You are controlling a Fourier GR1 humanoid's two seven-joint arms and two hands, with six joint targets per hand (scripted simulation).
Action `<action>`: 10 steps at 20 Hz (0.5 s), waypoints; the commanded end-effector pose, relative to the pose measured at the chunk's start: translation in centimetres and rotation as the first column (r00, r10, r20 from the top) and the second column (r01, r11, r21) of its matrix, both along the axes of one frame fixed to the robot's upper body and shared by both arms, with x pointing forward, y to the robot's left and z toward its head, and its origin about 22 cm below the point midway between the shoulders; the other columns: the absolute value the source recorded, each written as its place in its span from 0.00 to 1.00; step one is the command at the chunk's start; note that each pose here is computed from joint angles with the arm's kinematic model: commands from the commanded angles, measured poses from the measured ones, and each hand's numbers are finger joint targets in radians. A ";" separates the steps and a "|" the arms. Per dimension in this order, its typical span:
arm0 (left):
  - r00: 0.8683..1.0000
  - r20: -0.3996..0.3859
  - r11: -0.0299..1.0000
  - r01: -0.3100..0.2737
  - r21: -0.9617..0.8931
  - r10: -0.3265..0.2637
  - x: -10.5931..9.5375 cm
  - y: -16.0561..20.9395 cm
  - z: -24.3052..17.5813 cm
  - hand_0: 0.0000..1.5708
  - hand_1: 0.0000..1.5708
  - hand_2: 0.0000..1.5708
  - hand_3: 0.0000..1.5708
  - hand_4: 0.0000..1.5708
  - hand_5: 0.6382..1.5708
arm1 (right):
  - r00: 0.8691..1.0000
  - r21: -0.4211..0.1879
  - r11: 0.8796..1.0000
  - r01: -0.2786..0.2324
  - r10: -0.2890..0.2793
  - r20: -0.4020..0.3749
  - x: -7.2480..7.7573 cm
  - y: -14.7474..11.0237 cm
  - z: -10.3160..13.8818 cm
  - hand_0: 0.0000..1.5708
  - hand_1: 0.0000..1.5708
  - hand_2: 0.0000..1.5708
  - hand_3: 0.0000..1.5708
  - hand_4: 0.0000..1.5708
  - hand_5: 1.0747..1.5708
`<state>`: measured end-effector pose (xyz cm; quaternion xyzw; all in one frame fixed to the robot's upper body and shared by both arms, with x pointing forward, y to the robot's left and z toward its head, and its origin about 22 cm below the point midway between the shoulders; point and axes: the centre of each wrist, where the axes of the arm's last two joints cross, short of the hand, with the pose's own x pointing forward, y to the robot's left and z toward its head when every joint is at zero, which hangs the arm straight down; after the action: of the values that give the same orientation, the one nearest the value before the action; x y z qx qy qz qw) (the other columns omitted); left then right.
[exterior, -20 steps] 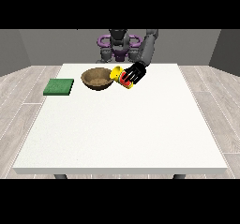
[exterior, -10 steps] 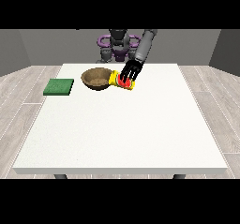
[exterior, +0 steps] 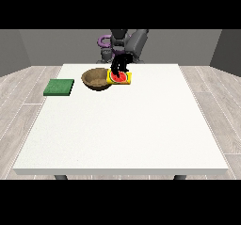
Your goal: Pick the cup and pour the ball into the bowl, then pick the bowl and place it on the pad
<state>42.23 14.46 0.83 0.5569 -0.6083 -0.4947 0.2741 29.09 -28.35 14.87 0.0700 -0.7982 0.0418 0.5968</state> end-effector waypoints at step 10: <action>0.998 0.000 0.858 0.058 0.511 -0.067 -1.4 -7.5 0.8 0.95 0.95 1.00 1.00 0.67 0.94 | 0.990 -0.002 0.997 0.072 -0.072 -0.123 1.4 -3.0 -3.9 0.00 0.00 0.00 0.00 0.25 0.99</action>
<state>41.45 9.10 1.20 0.5947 -0.4938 -0.6220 0.1250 30.22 -29.14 11.75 0.0585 -0.7659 0.0266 0.6398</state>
